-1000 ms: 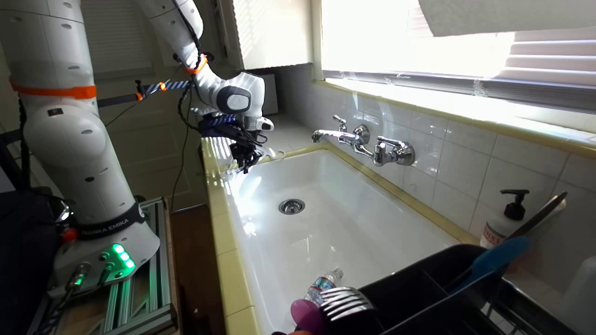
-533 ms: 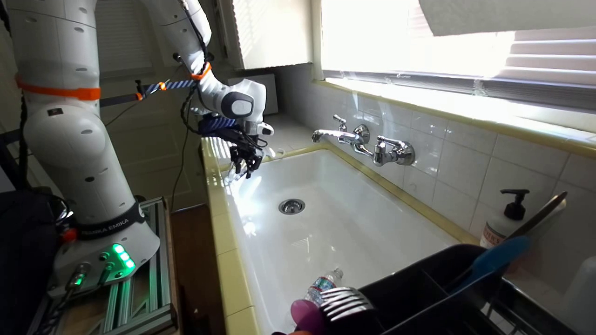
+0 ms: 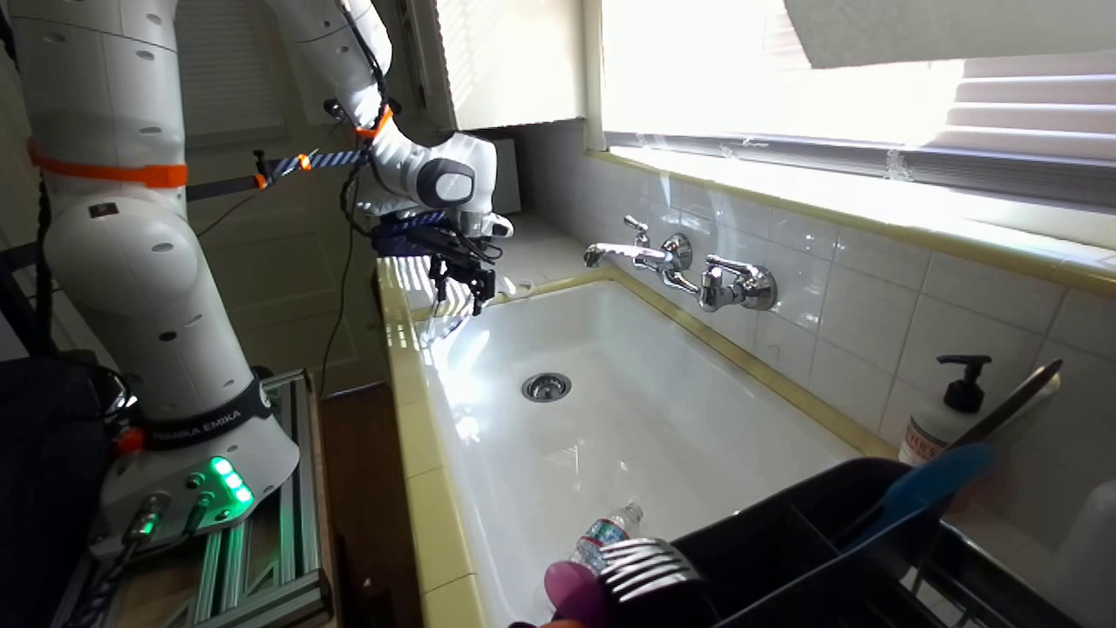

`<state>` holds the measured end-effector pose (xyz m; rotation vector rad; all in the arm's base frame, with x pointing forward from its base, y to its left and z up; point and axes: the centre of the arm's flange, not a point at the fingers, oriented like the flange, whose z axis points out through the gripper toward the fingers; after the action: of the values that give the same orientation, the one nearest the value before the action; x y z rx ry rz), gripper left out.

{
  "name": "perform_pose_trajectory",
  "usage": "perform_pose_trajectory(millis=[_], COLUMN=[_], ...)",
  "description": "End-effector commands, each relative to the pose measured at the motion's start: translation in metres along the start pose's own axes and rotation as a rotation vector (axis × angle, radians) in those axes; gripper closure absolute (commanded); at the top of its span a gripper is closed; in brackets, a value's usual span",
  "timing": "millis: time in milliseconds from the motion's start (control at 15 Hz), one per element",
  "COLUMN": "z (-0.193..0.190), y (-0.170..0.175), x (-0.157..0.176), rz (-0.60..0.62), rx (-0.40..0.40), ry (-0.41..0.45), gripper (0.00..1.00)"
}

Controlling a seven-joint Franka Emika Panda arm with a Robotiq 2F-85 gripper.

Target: Hang the hanger on the side of the cabinet

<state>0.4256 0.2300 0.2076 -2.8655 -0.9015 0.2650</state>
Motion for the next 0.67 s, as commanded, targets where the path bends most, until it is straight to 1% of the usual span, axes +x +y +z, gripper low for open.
perform_pose_trajectory(millis=[0, 333, 600], z=[-0.014, -0.01, -0.001], y=[0.005, 0.017, 0.017], x=[0.007, 0.022, 0.031], rz=[0.04, 0.088, 0.105], rx=[-0.01, -0.014, -0.019], ry=[0.032, 0.086, 0.11], gripper=[0.0, 0.0, 0.0])
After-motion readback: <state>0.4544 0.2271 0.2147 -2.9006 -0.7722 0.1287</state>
